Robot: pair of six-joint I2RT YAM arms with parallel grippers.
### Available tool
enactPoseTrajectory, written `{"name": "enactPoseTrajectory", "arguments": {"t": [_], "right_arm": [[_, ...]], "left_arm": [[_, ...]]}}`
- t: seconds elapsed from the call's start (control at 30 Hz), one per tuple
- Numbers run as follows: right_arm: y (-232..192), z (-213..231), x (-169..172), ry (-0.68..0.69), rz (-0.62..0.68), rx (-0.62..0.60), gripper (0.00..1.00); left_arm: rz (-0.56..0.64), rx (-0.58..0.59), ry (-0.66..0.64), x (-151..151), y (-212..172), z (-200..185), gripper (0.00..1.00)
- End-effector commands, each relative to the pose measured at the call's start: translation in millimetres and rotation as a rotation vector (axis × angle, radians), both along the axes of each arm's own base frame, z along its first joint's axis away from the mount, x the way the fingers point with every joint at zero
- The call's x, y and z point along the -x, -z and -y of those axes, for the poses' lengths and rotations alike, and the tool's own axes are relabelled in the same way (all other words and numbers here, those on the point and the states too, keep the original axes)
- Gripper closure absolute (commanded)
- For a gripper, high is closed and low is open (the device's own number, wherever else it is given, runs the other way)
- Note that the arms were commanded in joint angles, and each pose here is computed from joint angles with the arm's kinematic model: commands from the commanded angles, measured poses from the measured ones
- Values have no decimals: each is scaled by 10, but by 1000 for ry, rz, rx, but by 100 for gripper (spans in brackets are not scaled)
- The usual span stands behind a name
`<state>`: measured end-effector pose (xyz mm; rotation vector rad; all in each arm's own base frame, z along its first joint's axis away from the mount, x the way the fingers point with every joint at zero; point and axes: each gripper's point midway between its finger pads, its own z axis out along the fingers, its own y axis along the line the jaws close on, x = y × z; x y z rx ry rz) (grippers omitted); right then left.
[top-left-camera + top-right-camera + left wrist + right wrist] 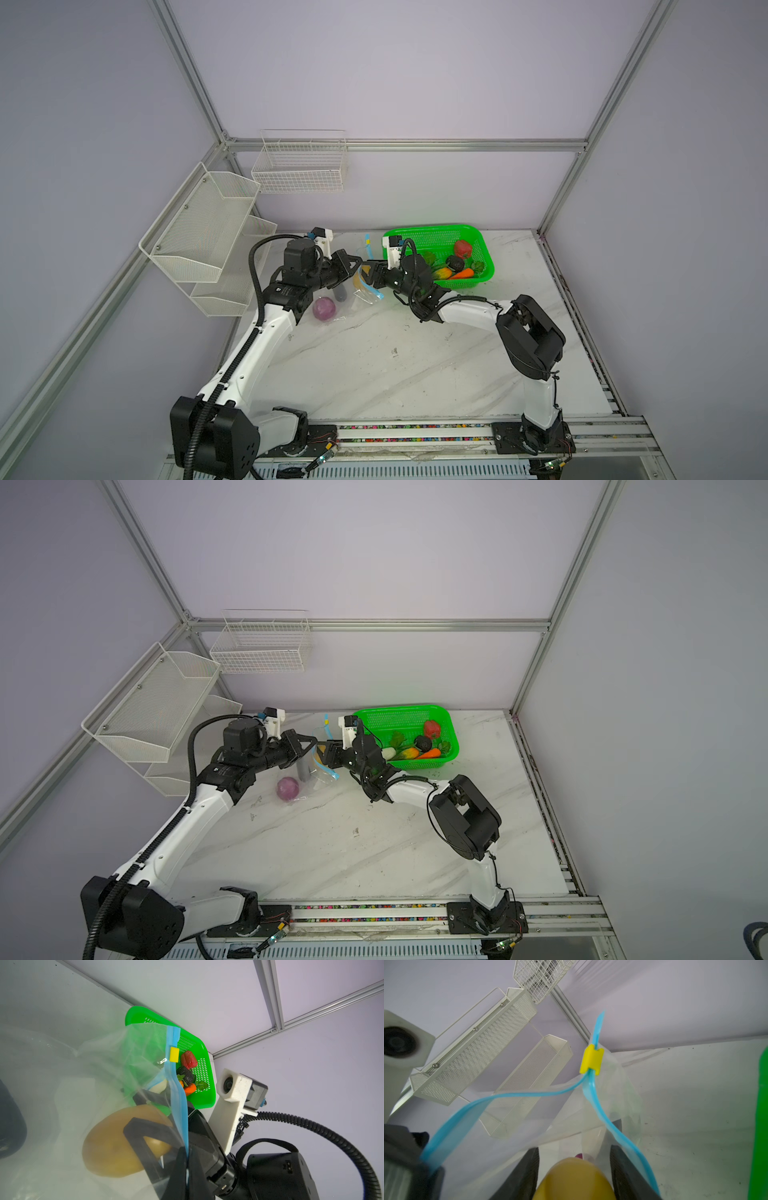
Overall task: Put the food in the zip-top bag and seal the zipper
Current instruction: 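Push the yellow potato down into the open bag with the right gripper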
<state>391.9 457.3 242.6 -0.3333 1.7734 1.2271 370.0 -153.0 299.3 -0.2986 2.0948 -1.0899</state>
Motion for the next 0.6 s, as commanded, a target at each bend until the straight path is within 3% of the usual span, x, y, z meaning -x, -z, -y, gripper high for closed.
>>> {"name": "enactPoseTrajectory", "arguments": {"t": [0.0,0.27,0.57], "right_arm": [[234,-141,48,-87,35,157,99],[268,-282,160,-220,61,231,69],[22,-194,184,-225,99,230,38]], "left_arm": [[98,44,29,20,-391,69,100],[100,40,25,29,-387,59,100],[94,38,26,26,-349,64,100]]}}
